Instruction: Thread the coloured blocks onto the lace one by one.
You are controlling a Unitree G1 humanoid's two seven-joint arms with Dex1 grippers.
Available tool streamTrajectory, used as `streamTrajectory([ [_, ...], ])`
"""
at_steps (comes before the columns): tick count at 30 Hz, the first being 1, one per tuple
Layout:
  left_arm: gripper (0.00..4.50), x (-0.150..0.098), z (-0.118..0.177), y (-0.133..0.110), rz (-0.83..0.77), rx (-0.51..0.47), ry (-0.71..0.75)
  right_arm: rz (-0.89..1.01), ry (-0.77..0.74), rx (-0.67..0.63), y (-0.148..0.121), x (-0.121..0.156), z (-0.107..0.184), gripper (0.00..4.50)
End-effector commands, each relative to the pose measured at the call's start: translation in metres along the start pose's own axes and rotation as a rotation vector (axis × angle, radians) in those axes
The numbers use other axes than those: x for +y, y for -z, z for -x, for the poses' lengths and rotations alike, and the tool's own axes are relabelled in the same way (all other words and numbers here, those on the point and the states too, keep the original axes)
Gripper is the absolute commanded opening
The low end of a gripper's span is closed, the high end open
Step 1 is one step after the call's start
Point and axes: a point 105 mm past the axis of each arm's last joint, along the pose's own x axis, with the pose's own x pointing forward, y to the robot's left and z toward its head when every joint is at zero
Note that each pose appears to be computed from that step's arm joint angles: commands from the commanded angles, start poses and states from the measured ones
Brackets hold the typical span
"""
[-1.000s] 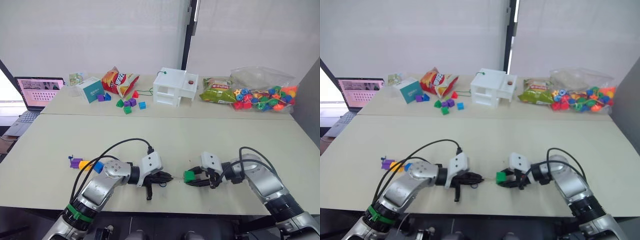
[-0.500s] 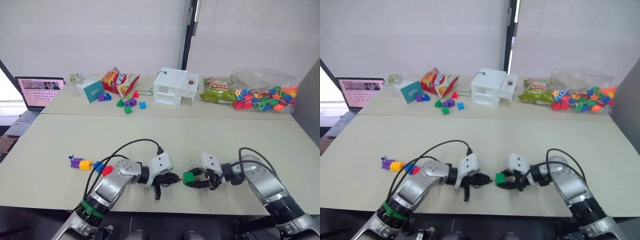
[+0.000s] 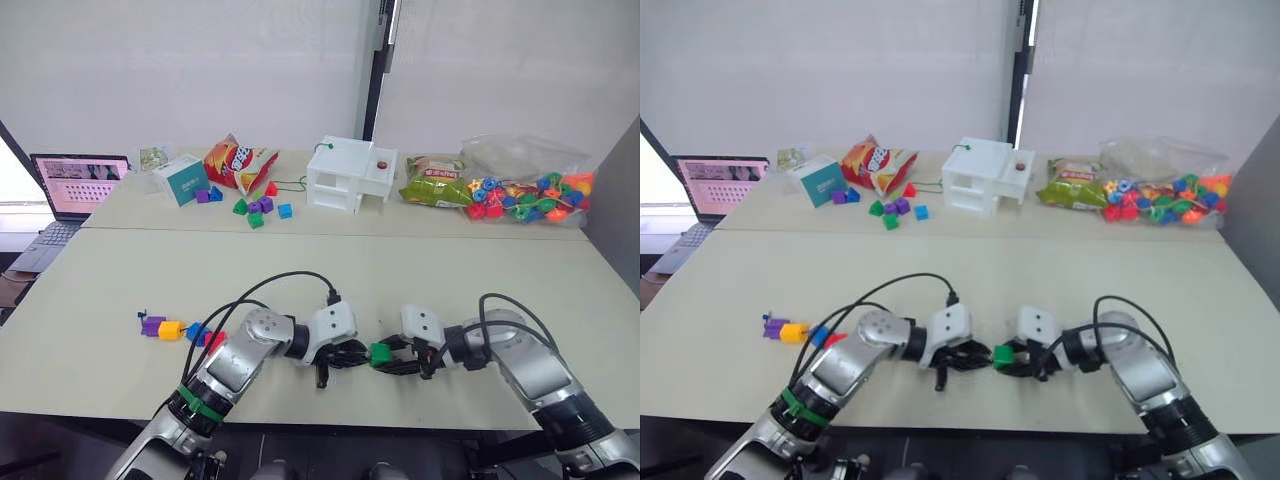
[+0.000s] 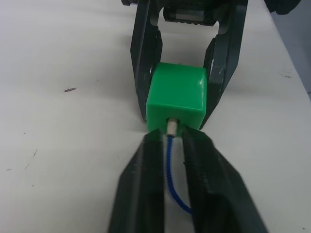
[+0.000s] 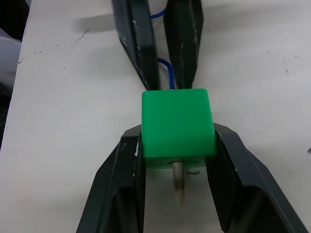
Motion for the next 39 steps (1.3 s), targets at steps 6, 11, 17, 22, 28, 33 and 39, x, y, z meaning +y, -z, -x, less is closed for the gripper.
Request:
streamTrajectory([
  [6,2.21,-0.006,0.031,-0.003,-0.004,-0.017,-0.010,-0.027,0.008,0.000,0.003,0.009,-0.009,1.19],
  [11,2.21,-0.005,0.036,0.010,0.011,0.010,-0.058,-0.034,0.008,0.000,0.003,0.011,-0.008,1.19],
  [17,2.21,-0.004,0.035,0.025,0.020,0.059,-0.092,-0.038,0.011,0.003,0.003,0.012,-0.007,1.19],
  [22,0.77,-0.010,0.030,0.028,0.029,0.046,-0.066,-0.038,0.017,0.005,0.002,0.010,-0.005,1.19],
  [28,0.03,-0.010,0.023,0.020,0.007,0.009,-0.057,-0.039,0.024,0.008,0.003,0.009,-0.004,1.19],
  [33,0.03,-0.005,0.021,0.018,-0.005,0.010,-0.076,-0.041,0.025,0.010,0.003,0.009,-0.005,1.19],
  [39,0.03,-0.001,0.016,0.012,-0.026,0.005,-0.077,-0.040,0.027,0.009,0.003,0.009,-0.006,1.19],
])
